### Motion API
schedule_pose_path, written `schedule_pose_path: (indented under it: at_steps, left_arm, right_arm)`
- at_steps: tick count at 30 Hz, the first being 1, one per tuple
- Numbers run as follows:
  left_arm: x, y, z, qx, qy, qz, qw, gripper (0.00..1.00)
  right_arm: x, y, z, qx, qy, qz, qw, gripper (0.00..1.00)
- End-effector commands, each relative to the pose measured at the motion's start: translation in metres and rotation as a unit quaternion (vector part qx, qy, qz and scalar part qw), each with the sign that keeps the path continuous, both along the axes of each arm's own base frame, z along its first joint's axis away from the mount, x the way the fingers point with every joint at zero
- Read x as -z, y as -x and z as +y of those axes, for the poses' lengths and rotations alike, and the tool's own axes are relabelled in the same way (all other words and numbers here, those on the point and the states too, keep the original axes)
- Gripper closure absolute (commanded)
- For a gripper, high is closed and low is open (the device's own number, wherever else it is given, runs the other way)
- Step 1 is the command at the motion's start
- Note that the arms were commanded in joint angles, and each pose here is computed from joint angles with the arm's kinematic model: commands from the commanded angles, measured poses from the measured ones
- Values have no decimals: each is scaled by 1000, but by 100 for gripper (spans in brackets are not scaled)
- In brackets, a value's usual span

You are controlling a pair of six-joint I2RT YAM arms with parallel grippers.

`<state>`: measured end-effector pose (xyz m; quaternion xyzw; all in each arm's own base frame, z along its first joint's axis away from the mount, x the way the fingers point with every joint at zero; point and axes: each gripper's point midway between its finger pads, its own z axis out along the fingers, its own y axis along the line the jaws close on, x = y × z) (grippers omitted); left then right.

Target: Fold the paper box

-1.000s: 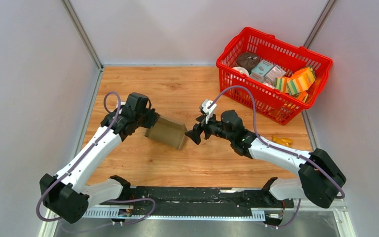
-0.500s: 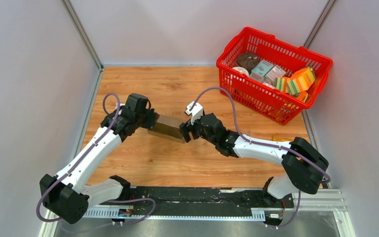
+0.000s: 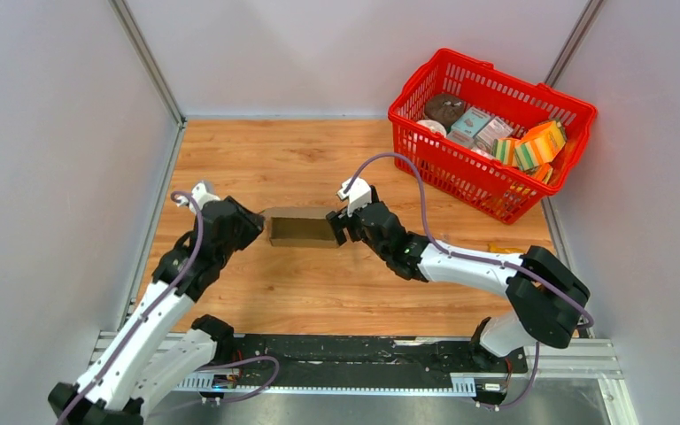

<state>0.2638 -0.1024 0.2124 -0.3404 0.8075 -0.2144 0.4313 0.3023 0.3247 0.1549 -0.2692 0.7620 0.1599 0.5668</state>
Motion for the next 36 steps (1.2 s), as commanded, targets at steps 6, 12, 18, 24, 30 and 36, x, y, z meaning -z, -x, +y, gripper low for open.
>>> schedule_pose_path:
  at_steps: [6,12,18,24,30,36]
  left_arm:
    - [31,22,22,132,-190,-72,970,46]
    - [35,3,38,95,-246,-24,964,37]
    - [39,-40,31,85,-244,-40,965,38]
    - [34,-81,21,124,-190,-103,968,36]
    - [45,-91,20,171,-205,-93,959,30]
    - [55,-103,11,205,-215,-97,950,33]
  right_arm:
    - [-52,-38,14,47,-24,-54,997,18]
    - [-59,-56,21,53,-22,-48,997,18]
    - [-51,-62,37,18,-3,-35,999,18]
    - [-48,-54,56,-63,15,-29,998,18]
    - [-42,-59,57,-67,1,-14,998,18]
    - [-36,-62,57,-80,-16,5,997,18]
